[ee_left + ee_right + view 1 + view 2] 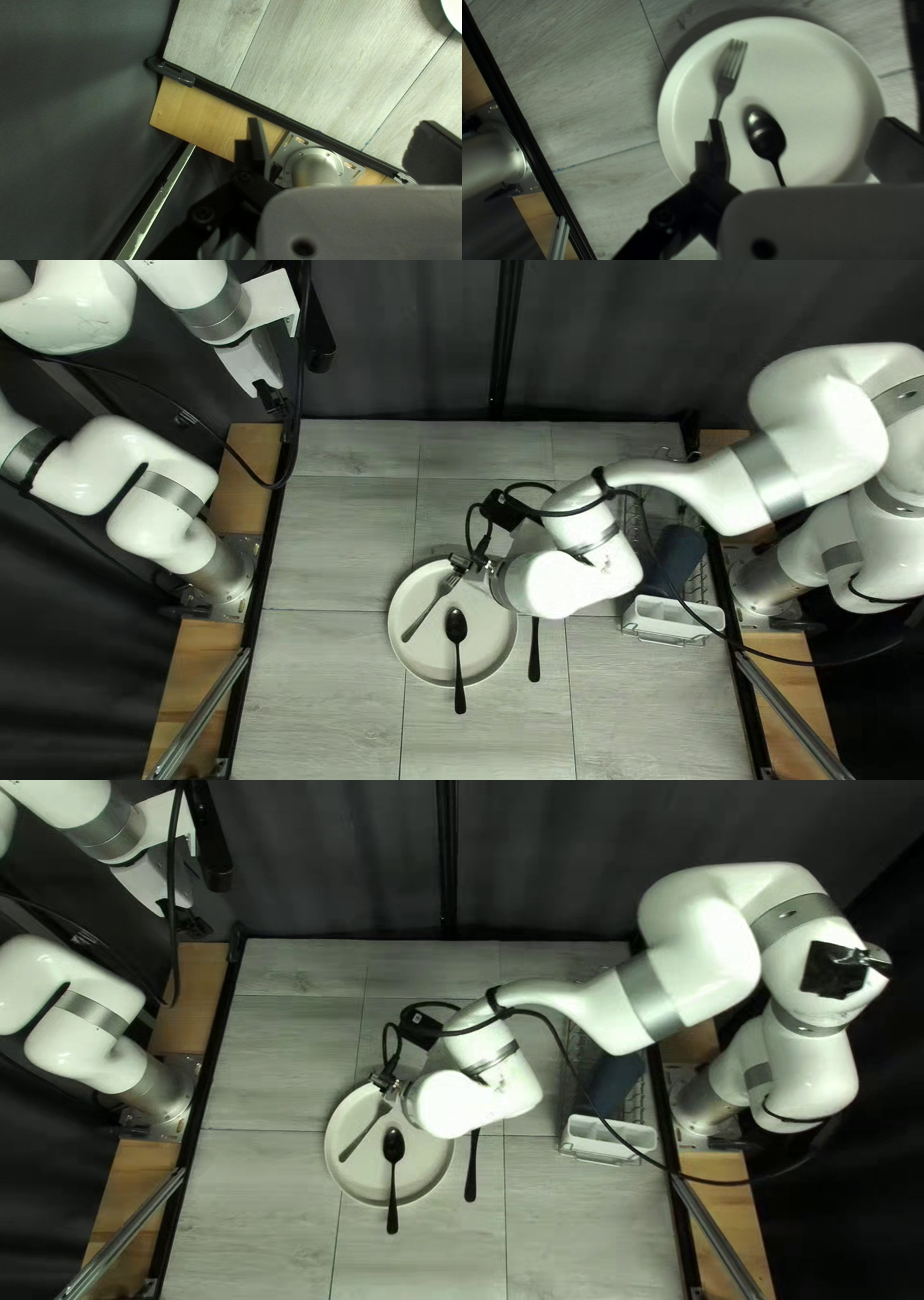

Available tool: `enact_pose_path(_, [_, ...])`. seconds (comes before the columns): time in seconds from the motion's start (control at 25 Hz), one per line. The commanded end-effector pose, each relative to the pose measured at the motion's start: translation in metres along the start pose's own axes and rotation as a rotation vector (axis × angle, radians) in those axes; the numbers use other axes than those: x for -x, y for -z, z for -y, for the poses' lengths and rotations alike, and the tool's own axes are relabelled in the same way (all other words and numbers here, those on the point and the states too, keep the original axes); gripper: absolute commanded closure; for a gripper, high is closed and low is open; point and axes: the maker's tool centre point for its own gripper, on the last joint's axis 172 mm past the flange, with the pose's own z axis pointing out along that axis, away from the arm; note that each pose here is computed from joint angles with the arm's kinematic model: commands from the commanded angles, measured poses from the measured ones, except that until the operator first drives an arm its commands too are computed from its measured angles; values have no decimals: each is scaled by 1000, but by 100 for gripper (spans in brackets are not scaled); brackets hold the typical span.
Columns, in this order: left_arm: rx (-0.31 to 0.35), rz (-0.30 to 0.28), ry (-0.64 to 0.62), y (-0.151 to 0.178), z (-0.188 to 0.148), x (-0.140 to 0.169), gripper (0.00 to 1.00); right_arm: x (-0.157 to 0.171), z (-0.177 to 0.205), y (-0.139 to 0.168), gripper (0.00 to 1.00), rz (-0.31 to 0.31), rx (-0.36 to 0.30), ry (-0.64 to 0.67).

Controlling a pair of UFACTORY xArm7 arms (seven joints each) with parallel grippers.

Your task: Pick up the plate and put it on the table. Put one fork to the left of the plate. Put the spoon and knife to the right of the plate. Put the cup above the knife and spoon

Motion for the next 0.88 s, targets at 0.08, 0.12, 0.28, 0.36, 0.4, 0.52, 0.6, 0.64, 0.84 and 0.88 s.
enact_pose_path(0.08, [0,0,0,0,0,0,0,17,-23,16,0,-16,121,56])
enact_pose_path(0.12, [0,0,0,0,0,0,0,19,-26,19,0,-19,137,66])
enact_pose_path(0.28, [0,0,0,0,0,0,0,30,-34,21,0,-19,149,141])
enact_pose_path(0.36, [0,0,0,0,0,0,0,30,-34,21,0,-19,149,141])
enact_pose_path(0.4, [0,0,0,0,0,0,0,30,-34,21,0,-19,149,141])
enact_pose_path(0.52, [0,0,0,0,0,0,0,30,-34,21,0,-19,149,141])
enact_pose_path(0.6, [0,0,0,0,0,0,0,30,-34,21,0,-19,149,141])
enact_pose_path(0.64, [0,0,0,0,0,0,0,30,-34,21,0,-19,149,141])
enact_pose_path(0.84, [0,0,0,0,0,0,0,30,-34,21,0,-19,149,141])
enact_pose_path(0.88, [0,0,0,0,0,0,0,30,-34,21,0,-19,149,141])
